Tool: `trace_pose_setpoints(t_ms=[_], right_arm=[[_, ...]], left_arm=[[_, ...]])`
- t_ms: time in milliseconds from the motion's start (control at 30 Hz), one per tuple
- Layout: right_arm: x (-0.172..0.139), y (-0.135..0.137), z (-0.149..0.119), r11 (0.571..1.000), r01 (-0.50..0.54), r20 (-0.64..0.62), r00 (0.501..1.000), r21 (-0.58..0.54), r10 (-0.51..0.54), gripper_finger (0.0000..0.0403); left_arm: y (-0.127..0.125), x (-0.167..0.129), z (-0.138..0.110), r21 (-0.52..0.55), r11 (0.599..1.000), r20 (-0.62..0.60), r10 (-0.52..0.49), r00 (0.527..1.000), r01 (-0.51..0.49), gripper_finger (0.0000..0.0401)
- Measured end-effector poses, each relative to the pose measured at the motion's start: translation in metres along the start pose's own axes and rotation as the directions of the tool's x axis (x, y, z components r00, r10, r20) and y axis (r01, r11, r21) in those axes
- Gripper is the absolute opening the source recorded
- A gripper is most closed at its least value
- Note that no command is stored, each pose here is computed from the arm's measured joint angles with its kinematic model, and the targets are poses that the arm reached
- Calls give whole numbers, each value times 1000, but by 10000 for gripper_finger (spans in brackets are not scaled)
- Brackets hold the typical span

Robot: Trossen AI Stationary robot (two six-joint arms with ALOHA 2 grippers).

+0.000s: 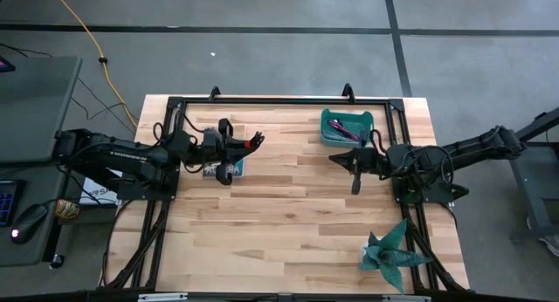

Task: Pick and place USB-C Cables
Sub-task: Put the black charger cable into the green bin

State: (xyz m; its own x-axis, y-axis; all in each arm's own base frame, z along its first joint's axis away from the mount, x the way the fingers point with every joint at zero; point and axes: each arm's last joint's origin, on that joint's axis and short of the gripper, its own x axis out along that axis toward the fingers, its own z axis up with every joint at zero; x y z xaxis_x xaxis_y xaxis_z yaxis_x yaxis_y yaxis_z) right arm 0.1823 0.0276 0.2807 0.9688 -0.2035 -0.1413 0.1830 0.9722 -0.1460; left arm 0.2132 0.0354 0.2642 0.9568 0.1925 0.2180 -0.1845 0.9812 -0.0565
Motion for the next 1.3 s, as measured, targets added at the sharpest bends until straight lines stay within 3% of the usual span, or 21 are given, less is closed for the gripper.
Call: trace_pose_setpoints(t_ms=[433,533,933,1133,1300], right_arm=[[0,0,0,996,10,1,1000,87,-10,7],[0,-1,0,996,35,-3,999,88,-35,39],[0,-2,-1,995,52,-11,999,83,-51,238],[0,-1,0,995,47,-6,999,88,-47,261],[17,-2,9,991,-24,127,992,131,7,262]], left_arm=[[0,0,0,0,1000,0,0,1000,0,14],[0,0,0,0,1000,0,0,1000,0,14],[0,0,0,0,1000,-1,0,1000,0,14],[0,0,0,0,1000,-1,0,1000,0,14],[0,8,-1,-15,1000,-12,6,1000,-6,14]])
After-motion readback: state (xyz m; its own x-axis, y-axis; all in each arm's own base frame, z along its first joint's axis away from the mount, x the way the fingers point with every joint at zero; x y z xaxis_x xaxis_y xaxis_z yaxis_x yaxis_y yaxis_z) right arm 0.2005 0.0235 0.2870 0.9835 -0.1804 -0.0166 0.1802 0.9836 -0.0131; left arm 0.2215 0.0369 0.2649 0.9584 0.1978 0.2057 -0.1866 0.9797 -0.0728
